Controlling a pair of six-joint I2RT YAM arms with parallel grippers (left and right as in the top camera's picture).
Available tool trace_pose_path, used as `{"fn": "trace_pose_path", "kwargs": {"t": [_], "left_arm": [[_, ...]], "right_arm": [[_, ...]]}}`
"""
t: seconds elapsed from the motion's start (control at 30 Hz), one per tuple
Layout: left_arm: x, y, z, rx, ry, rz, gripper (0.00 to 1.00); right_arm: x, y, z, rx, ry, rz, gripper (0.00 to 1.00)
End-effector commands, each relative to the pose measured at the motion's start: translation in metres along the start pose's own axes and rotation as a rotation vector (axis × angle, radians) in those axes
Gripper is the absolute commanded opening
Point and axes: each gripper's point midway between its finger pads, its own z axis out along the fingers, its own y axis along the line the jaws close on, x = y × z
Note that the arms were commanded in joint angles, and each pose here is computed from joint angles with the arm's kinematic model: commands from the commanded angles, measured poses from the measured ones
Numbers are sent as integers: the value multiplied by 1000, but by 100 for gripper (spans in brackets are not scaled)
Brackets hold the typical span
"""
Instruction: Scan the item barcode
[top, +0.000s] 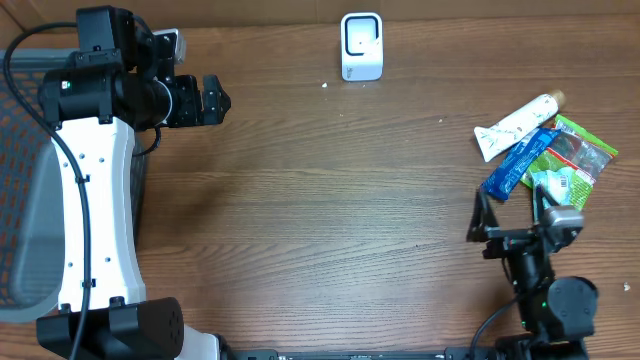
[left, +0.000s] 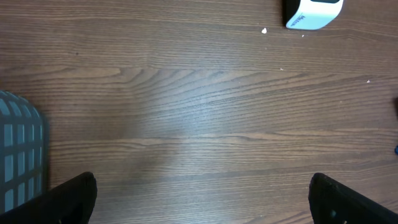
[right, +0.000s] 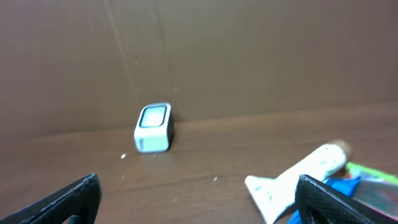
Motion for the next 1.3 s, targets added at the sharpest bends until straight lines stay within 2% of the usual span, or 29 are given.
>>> {"fn": "trace_pose_path", "kwargs": {"t": [0.0, 0.33, 1.27], "left_arm": [[-2, -1, 1, 8, -2, 20, 100], [-2, -1, 1, 9, -2, 20, 100], [-2, -1, 1, 8, -2, 20, 100]], "right_arm": [[15, 7, -1, -49, -2, -4, 100], [49, 6, -2, -64, 48, -1, 100], [44, 6, -4, -66, 26, 0, 100]]}}
